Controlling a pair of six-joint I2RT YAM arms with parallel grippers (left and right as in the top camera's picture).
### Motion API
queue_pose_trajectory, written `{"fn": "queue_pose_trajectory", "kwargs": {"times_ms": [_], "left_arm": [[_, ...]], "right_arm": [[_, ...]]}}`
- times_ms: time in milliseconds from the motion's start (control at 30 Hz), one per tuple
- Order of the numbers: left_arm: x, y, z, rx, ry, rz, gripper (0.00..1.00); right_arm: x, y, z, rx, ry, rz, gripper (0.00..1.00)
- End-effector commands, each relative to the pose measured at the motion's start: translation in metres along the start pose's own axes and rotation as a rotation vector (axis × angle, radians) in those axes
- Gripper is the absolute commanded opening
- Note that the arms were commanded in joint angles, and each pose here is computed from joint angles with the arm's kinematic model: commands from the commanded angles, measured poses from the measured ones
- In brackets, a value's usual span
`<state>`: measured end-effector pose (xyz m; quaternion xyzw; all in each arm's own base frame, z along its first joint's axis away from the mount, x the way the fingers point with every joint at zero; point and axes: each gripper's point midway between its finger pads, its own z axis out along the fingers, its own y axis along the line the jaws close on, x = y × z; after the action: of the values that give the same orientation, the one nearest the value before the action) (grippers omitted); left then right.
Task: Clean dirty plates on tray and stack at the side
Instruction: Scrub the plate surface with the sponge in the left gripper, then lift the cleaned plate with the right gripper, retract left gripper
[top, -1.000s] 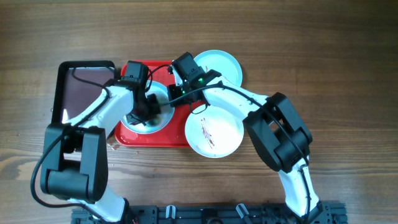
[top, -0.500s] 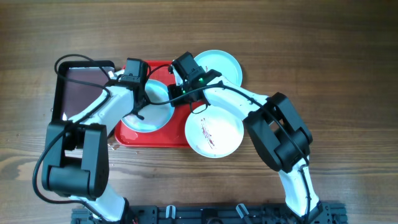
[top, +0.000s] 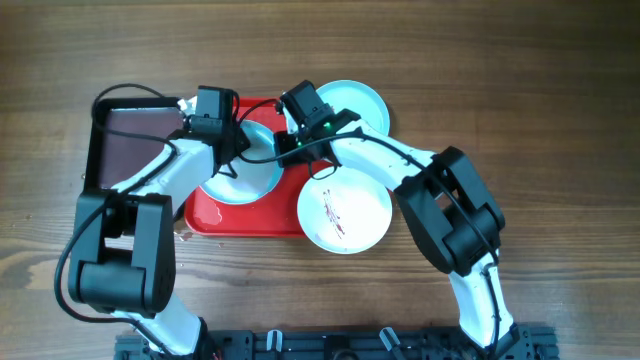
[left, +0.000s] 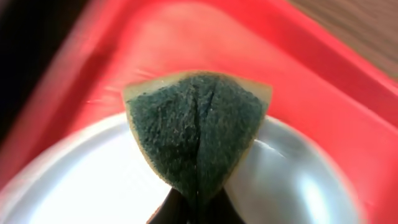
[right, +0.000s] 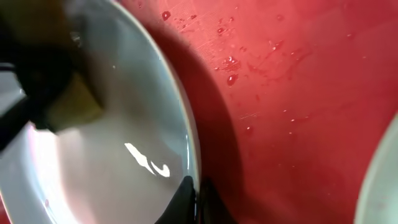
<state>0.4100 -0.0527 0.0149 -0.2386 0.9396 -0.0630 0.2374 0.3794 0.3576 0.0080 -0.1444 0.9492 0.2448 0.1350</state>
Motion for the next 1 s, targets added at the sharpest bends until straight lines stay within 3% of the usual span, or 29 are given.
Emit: {"fn": "queue_pose_trajectory", "kwargs": {"times_ms": [0, 133, 300, 633, 800, 967], "left_arm": [[0.04, -0.045, 0.001, 0.218, 0.171, 0.016, 0.04], [0.034, -0.045, 0.002, 0.211, 0.142, 0.014, 0.04], [0.002, -0.031, -0.011, 0.204, 0.085, -0.044, 0.04], [-0.064, 0.045, -0.087, 0.108, -0.025, -0.178, 0.04], [-0.071, 0.071, -0.126, 0.076, -0.073, -0.182, 0.04], [-0.056, 0.09, -0.139, 0.028, -0.029, -0.19, 0.04]], "right_arm": [[0.008, -0.005, 0.01, 0.015, 0.026, -0.008, 0.04], [0.008, -0.005, 0.01, 0.015, 0.026, -0.008, 0.04], [0.009, -0.005, 0.01, 0.016, 0.029, -0.007, 0.04], [0.008, -0.004, 0.007, 0.012, 0.031, 0.0, 0.04], [-0.001, 0.005, -0.016, 0.022, 0.007, 0.011, 0.04], [-0.012, -0.003, -0.049, 0.169, -0.059, -0.009, 0.04]]}}
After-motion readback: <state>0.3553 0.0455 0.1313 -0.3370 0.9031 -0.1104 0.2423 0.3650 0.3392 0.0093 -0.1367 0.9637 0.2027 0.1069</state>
